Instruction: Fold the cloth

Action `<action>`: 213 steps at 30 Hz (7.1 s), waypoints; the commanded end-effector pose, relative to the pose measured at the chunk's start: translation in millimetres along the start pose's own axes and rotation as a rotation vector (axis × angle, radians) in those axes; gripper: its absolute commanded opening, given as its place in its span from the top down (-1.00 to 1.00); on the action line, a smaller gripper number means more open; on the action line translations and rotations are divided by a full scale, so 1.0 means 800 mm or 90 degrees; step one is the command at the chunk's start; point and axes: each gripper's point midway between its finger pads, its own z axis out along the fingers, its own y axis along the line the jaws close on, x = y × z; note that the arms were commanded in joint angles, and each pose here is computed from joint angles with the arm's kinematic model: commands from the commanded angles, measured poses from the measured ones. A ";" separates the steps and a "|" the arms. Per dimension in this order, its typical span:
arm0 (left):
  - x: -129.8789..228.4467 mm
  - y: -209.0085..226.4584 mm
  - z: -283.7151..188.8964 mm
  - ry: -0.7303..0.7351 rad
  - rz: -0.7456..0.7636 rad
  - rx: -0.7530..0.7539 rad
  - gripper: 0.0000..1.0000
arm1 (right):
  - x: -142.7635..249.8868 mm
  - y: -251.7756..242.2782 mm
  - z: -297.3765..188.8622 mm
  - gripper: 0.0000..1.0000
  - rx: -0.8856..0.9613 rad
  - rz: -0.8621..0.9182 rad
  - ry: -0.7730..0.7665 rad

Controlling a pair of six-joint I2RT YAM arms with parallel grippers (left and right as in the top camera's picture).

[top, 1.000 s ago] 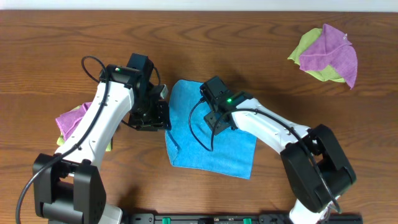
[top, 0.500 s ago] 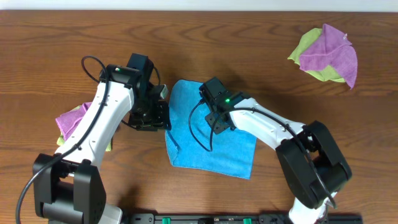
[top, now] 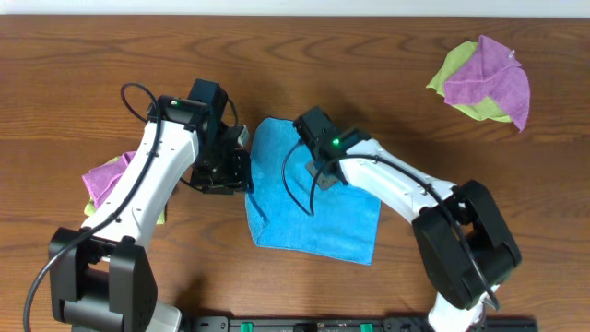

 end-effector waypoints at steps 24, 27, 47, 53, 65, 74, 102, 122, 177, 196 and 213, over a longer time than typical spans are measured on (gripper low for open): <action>0.005 -0.003 -0.011 0.001 0.004 0.004 0.20 | -0.027 -0.135 -0.005 0.97 0.157 0.123 -0.040; 0.009 -0.003 -0.011 0.008 0.001 0.003 0.20 | -0.033 -0.142 -0.004 0.97 0.160 0.135 -0.055; 0.021 -0.001 -0.011 0.033 0.001 0.001 0.24 | -0.051 -0.170 -0.012 0.51 0.218 0.155 -0.099; 0.027 0.000 -0.012 0.045 0.000 -0.001 0.30 | -0.049 -0.187 -0.015 0.25 0.255 0.164 -0.100; 0.027 0.000 -0.012 0.045 0.003 -0.001 0.31 | -0.039 -0.212 -0.024 0.17 0.327 0.174 -0.084; 0.017 -0.021 -0.011 0.026 0.021 0.048 -0.47 | -0.011 -0.148 -0.034 -0.04 0.222 0.173 -0.029; 0.018 -0.071 0.068 0.070 0.096 -0.038 -0.54 | 0.048 -0.078 -0.173 -0.08 -0.078 0.356 -0.025; 0.051 -0.045 0.097 0.079 -0.191 -0.229 -0.52 | 0.053 -0.073 -0.173 -0.06 -0.091 0.361 -0.010; 0.098 0.020 0.123 0.119 -0.214 -0.344 0.88 | 0.058 -0.072 -0.185 -0.01 -0.099 0.362 -0.018; 0.124 0.051 0.095 0.156 -0.214 -0.448 -0.43 | 0.136 -0.089 -0.241 -0.10 -0.098 0.490 0.036; 0.103 -0.038 0.011 -0.091 -0.200 -0.149 -0.54 | 0.266 -0.054 -0.287 -0.32 -0.225 0.606 -0.052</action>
